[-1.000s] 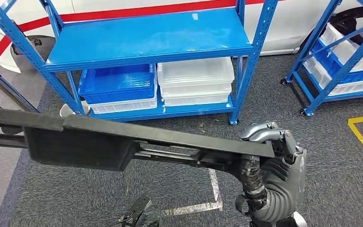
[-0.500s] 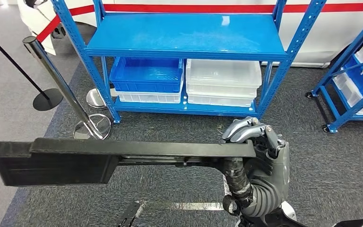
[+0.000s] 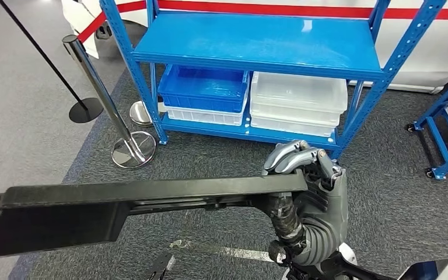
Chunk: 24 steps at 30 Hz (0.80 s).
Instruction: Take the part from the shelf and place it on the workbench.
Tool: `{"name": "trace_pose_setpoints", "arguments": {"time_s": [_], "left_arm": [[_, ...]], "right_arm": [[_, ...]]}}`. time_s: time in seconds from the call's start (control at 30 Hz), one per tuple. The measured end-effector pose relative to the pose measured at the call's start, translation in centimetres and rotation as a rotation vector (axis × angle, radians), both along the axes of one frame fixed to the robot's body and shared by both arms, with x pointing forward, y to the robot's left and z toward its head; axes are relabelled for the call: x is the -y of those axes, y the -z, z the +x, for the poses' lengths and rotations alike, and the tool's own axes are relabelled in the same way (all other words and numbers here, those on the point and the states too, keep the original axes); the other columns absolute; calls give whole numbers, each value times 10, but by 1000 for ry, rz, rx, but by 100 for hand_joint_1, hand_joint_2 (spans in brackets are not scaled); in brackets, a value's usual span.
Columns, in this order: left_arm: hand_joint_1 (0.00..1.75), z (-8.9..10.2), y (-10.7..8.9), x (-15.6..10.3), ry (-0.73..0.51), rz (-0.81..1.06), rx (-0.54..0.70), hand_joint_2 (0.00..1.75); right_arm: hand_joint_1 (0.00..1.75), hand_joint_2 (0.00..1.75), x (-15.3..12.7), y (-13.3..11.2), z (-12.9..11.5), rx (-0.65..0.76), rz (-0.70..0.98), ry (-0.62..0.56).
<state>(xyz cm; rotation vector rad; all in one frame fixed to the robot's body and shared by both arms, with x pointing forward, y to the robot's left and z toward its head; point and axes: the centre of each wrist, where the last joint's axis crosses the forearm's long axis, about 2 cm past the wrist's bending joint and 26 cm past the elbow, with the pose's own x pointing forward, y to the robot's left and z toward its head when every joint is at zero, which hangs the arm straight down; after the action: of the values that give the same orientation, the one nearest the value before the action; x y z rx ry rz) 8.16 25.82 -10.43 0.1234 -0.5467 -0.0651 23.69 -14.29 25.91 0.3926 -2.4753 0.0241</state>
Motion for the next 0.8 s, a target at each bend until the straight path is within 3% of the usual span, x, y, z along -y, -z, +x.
{"name": "trace_pose_setpoints", "arguments": {"time_s": [0.8], "left_arm": [[0, 8, -1, -9, 34, 4, -36, 175]], "right_arm": [[175, 175, 0, 5, -3, -8, 15, 50]]}}
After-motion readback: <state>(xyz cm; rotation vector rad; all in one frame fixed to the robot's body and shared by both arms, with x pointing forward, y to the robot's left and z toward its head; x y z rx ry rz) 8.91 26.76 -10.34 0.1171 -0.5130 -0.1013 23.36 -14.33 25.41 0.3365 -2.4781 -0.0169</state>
